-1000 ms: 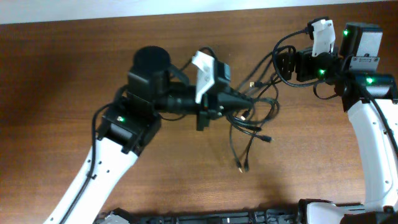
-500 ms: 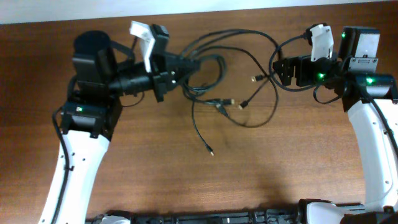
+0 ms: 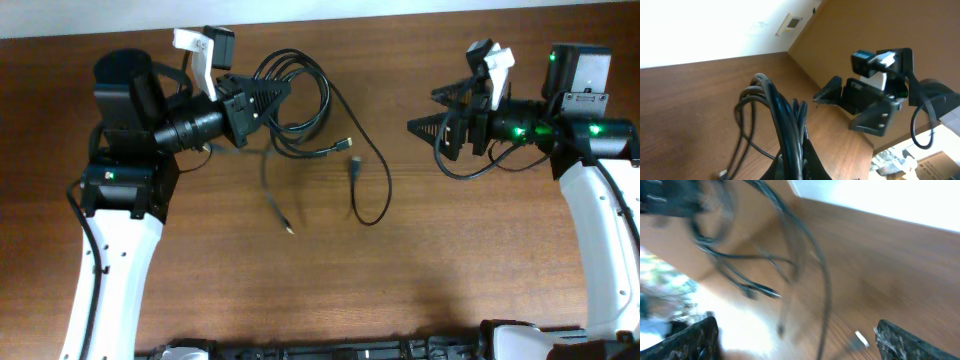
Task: Untangle cables
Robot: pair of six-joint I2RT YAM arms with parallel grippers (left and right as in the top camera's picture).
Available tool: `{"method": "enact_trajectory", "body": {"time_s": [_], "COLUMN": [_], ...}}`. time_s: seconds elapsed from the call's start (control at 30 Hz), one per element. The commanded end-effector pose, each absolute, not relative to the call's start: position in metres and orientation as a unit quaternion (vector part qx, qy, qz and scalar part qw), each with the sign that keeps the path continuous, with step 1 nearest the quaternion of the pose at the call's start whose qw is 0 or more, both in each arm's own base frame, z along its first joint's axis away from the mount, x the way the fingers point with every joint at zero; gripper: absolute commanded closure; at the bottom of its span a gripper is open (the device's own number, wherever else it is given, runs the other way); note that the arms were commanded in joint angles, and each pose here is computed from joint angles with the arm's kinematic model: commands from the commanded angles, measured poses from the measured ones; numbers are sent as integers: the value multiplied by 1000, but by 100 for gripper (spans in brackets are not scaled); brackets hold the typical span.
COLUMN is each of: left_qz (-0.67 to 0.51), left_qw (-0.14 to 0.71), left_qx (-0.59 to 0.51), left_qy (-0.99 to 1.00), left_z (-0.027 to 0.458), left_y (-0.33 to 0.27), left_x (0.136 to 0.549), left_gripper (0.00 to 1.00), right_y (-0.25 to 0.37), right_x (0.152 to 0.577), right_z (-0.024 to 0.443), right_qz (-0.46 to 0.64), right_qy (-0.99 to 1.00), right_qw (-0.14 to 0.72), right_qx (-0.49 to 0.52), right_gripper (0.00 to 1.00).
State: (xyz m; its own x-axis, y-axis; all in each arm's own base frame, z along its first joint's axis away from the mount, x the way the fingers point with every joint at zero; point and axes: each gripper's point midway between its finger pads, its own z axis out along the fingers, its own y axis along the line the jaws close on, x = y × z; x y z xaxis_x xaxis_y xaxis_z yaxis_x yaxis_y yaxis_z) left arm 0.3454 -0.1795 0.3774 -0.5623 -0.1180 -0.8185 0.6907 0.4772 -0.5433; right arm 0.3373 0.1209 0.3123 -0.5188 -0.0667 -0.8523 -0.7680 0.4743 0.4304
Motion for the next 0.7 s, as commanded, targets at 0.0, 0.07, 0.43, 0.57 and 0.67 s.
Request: {"method": "enact_trajectory", "body": {"time_s": [0.0,0.07,0.43,0.57,0.67], "left_qz": [-486,-491,-513,-516,-518], "left_qw": [435,431,433,429,425], "left_qx": [228,250,316,328,331], "left_qy": [723,715,671,665,664], "left_z": [399,399,414,413,412], "left_y": [-195,-206,-253,-260,-263], "left_x": [325,318,289,284,282], "left_gripper": [100,100,100,100,100], "right_y": [138,140,168,184,189], "right_x": [303,295,280,273,270], "right_z": [353,361,361,362,363], "right_qz": [551,576,602,605,607], "right_qy": [651,629,619,604,600], "right_qw": [407,403,362,356,352], "right_qx": [-327,-333,-351,-377,-385], "right_gripper": [1,2,1,3,9]}}
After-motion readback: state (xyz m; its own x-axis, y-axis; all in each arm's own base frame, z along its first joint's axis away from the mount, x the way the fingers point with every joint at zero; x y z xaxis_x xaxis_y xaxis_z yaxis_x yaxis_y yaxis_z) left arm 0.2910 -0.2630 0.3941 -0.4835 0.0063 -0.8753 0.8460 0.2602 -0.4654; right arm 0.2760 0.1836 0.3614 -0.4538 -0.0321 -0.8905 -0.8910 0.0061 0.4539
